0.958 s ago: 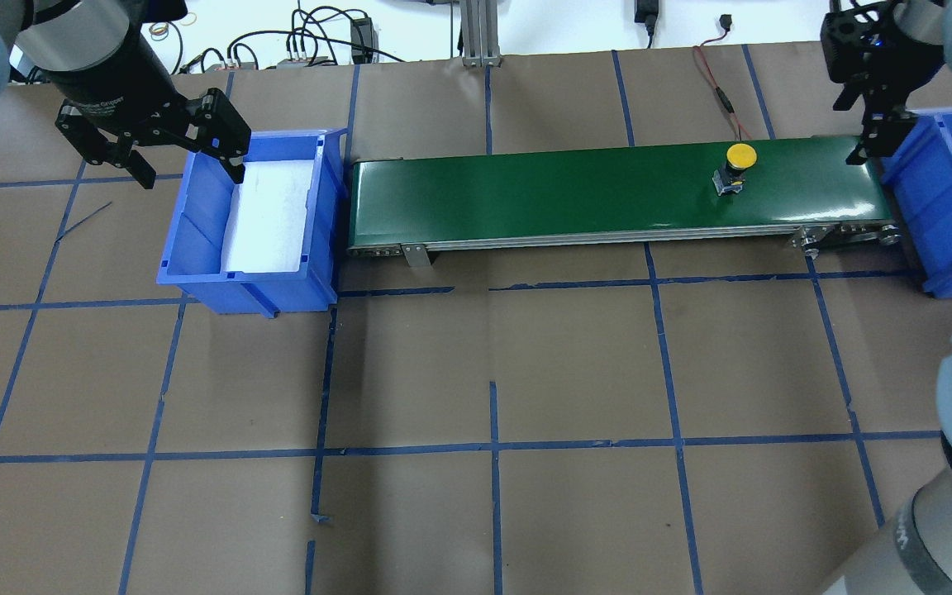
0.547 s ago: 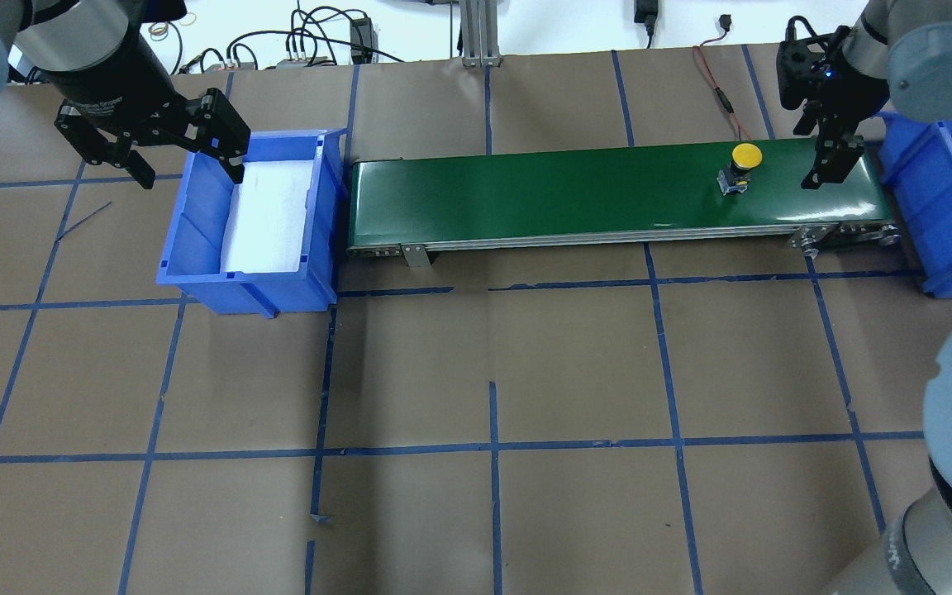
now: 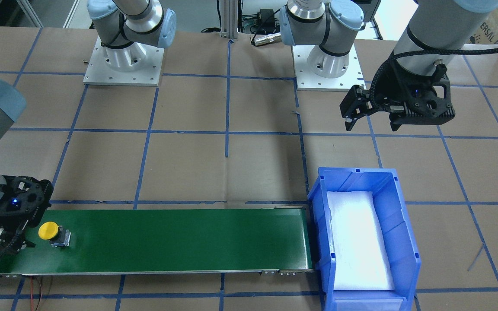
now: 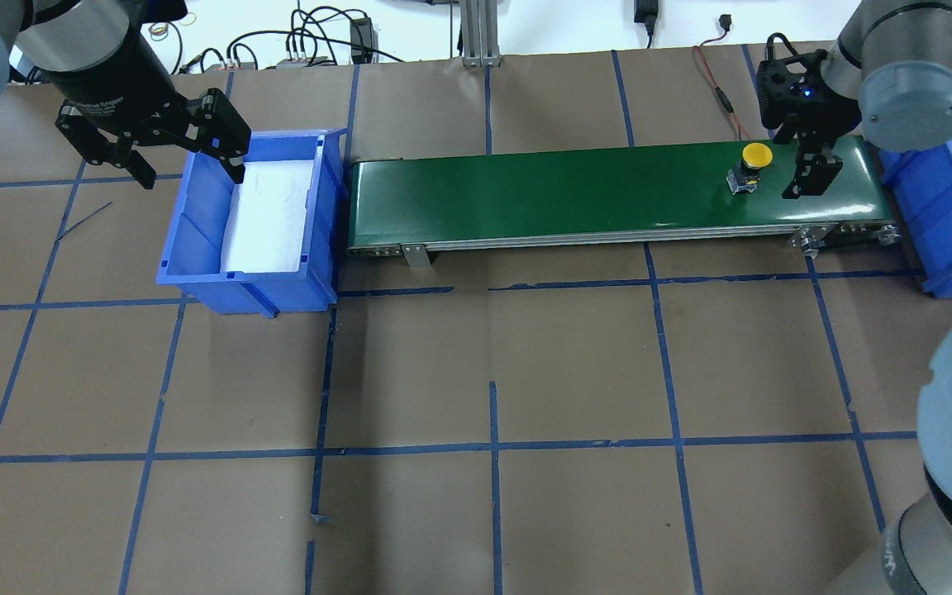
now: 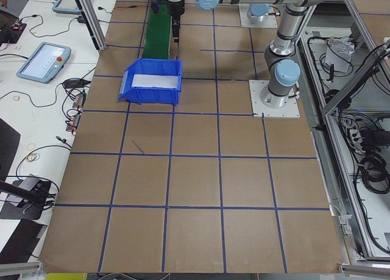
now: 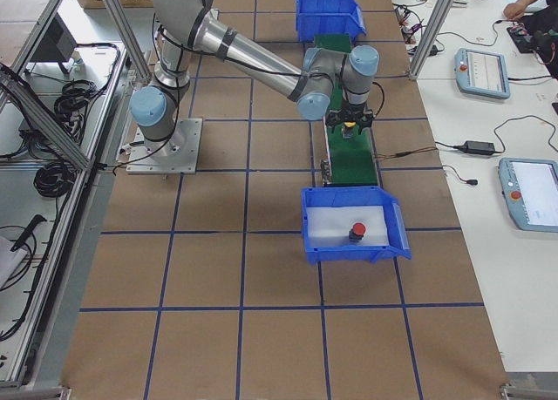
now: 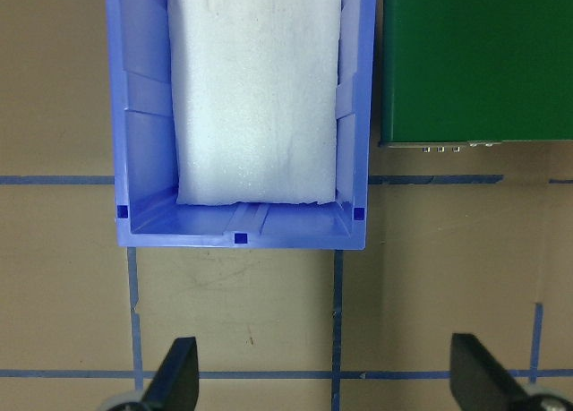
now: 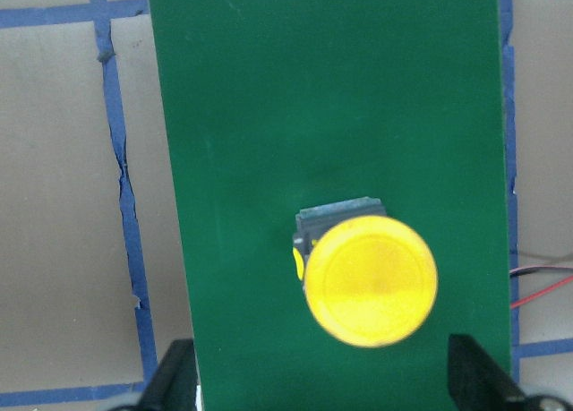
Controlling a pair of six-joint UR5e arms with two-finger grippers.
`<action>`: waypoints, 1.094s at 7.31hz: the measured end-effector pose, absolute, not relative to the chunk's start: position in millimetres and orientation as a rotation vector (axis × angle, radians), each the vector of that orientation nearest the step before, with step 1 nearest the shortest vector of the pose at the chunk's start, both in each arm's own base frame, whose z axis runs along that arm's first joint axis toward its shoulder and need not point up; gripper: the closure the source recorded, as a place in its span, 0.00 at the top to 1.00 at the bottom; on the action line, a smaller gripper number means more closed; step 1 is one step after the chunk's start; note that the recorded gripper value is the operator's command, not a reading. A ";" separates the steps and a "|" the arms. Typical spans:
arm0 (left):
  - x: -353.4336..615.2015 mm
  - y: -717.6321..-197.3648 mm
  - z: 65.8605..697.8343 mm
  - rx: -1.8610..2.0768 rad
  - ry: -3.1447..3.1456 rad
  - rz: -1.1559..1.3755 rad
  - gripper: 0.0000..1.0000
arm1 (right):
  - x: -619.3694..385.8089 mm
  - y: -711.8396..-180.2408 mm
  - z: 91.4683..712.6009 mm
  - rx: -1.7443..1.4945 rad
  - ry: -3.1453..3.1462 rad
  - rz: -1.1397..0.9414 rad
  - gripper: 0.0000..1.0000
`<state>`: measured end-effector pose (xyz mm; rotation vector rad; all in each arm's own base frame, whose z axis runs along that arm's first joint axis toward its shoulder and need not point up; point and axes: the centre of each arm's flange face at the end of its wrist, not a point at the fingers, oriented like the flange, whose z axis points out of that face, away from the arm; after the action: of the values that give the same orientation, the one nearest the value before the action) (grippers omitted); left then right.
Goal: Transport two buttons from left to right
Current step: 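Grasp the yellow push-button with the right gripper, then carry the yellow button into the bin beside the red button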
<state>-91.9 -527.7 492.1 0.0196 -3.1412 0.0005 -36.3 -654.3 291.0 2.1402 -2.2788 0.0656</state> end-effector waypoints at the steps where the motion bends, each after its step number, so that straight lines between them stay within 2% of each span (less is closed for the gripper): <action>1: -92.0 -527.7 492.2 0.019 -3.141 0.001 1.00 | -34.2 -654.7 290.7 2.156 -2.263 0.069 1.00; 3: -92.2 -527.0 491.6 0.019 -3.142 -0.003 1.00 | -33.6 -655.5 290.7 2.164 -2.252 0.073 1.00; 4: -92.1 -526.6 491.7 0.019 -3.143 -0.004 1.00 | -33.8 -656.1 290.6 2.164 -2.249 0.073 0.84; 6: -91.3 -526.6 491.7 0.021 -3.145 -0.004 1.00 | -34.5 -657.9 289.4 2.180 -2.219 0.075 0.35; 7: -91.1 -526.6 492.1 0.021 -3.145 -0.002 1.00 | -35.5 -658.6 289.3 2.186 -2.203 0.072 0.18; 8: -91.2 -526.6 492.4 0.021 -3.143 0.000 1.00 | -36.8 -659.6 289.6 2.193 -2.184 0.071 0.13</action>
<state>-91.2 -526.6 492.4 0.0214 -3.1435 0.0003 -36.8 -659.6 289.6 2.1931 -2.1839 0.0708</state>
